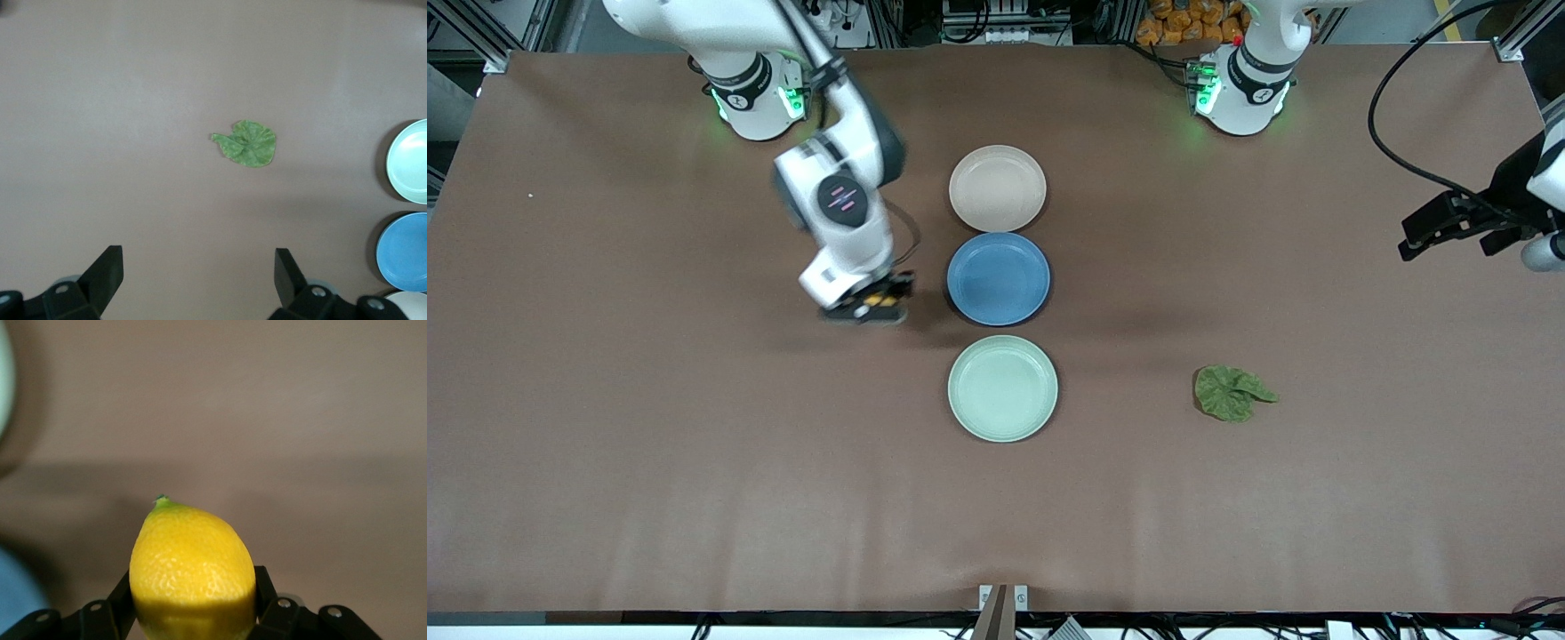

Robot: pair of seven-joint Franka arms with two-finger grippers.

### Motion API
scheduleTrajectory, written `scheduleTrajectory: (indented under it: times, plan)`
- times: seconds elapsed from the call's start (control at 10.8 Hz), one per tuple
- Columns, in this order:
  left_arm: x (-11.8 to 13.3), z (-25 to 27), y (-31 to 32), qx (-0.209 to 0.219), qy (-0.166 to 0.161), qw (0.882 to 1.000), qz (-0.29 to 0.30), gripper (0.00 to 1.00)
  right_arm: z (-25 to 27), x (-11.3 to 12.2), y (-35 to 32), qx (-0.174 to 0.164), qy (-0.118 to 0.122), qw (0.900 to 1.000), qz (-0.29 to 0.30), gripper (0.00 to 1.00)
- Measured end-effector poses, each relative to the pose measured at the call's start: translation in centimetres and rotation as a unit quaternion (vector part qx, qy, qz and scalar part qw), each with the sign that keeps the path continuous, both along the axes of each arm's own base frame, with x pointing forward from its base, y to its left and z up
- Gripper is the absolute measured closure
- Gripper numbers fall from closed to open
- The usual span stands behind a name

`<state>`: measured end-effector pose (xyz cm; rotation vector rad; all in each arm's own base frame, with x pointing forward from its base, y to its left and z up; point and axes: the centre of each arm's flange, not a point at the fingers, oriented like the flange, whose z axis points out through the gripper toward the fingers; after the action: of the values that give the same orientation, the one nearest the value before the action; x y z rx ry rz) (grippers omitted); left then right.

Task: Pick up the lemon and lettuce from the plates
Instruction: 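Carry the lemon away from the plates and lower it with the right gripper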

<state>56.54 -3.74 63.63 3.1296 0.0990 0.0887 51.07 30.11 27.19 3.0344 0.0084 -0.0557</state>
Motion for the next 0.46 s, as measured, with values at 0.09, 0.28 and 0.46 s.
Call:
scheduleTrajectory:
  times: [0.09, 0.28, 0.46]
  plan:
    - [-0.4, 0.2, 0.0, 0.0, -0.001, 1.0, 0.0, 0.0, -0.4, 2.3, -4.3, 0.001, 0.005, 1.0, -0.004, 0.28]
    - [-1.1, 0.6, 0.0, 0.001, -0.003, 1.0, 0.0, 0.0, -1.7, 6.1, -12.8, 0.005, 0.007, 1.0, -0.021, 0.28]
    - [-1.5, 0.7, 0.0, 0.002, -0.003, 1.0, 0.0, 0.0, -2.8, 8.3, -18.9, 0.007, 0.014, 1.0, -0.018, 0.28]
